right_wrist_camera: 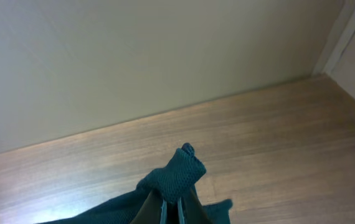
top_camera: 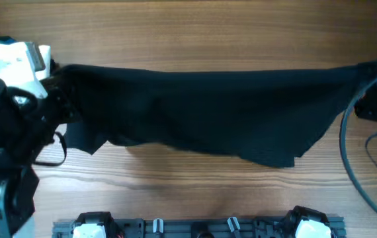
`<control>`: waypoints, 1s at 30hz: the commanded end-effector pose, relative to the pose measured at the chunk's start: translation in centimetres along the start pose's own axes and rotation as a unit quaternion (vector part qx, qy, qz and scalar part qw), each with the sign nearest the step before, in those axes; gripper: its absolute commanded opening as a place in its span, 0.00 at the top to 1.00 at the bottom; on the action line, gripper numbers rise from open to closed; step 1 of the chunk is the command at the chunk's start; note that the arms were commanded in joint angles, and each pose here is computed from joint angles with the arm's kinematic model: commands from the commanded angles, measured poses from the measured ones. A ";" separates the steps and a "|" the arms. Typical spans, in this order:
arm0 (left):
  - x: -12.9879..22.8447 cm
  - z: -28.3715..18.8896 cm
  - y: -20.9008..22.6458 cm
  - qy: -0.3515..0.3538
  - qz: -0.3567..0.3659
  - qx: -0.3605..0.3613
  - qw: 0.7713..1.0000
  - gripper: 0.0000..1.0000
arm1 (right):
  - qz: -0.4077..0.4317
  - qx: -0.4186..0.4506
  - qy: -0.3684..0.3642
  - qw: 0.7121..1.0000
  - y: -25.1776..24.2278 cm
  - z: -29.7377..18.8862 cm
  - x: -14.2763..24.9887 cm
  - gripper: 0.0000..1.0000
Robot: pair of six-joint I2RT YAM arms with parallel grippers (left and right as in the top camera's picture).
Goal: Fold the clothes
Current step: 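Lift the shirt with both grippers, shake it, and lay it flat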
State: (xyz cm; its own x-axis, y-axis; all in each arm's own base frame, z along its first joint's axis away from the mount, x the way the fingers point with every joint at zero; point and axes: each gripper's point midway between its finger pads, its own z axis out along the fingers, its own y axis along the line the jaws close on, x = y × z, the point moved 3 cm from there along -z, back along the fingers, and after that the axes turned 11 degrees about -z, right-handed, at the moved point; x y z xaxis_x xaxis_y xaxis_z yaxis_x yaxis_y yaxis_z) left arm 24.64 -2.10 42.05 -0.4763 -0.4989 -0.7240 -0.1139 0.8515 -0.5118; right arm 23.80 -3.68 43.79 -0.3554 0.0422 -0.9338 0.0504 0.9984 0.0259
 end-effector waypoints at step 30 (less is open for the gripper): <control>24.3 18.6 9.4 0.616 -0.104 -0.170 0.762 0.96 | 0.073 0.133 0.601 0.785 -5.9 16.2 29.1 0.96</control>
State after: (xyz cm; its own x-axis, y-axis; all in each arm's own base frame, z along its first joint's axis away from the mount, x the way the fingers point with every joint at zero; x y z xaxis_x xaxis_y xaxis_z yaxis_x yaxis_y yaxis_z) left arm 31.99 -8.41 12.71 -0.8696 -0.3568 0.3412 -0.4623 0.8311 -0.3090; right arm 30.28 -6.90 11.66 -0.9789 0.2002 0.0404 0.2019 0.9784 0.0446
